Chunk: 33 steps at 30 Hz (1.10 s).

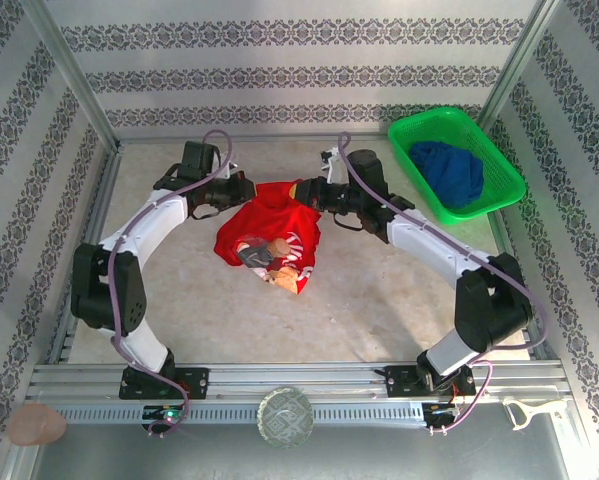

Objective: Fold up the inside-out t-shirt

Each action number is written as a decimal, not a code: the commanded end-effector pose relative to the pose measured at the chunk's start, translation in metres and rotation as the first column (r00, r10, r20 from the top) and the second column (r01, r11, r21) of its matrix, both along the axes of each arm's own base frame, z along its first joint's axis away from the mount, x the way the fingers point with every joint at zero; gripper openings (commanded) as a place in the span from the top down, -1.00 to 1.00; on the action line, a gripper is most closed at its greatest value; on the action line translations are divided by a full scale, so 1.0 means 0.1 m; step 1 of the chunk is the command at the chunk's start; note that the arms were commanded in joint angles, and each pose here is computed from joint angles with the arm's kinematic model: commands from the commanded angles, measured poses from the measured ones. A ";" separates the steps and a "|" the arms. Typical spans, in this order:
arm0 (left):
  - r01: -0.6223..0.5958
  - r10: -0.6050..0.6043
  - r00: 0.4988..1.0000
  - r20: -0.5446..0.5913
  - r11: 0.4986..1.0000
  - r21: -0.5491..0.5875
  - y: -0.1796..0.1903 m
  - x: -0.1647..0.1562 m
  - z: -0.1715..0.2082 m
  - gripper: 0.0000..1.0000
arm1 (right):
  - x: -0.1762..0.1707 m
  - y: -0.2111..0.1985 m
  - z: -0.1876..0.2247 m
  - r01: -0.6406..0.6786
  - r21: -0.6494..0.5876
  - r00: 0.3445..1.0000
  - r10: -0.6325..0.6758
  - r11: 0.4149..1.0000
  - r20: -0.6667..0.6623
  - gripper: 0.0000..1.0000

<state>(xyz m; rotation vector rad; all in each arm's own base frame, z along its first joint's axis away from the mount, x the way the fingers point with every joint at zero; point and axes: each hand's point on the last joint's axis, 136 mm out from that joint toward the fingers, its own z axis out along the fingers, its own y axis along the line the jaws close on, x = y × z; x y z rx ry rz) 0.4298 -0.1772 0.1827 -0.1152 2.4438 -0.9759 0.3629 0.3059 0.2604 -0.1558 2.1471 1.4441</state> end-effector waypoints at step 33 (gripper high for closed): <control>0.192 -0.202 0.922 0.329 0.979 0.064 -0.67 -0.07 0.59 -0.38 | 0.07 -0.16 0.51 -0.120 0.329 0.992 0.103 0.937 0.067 1.00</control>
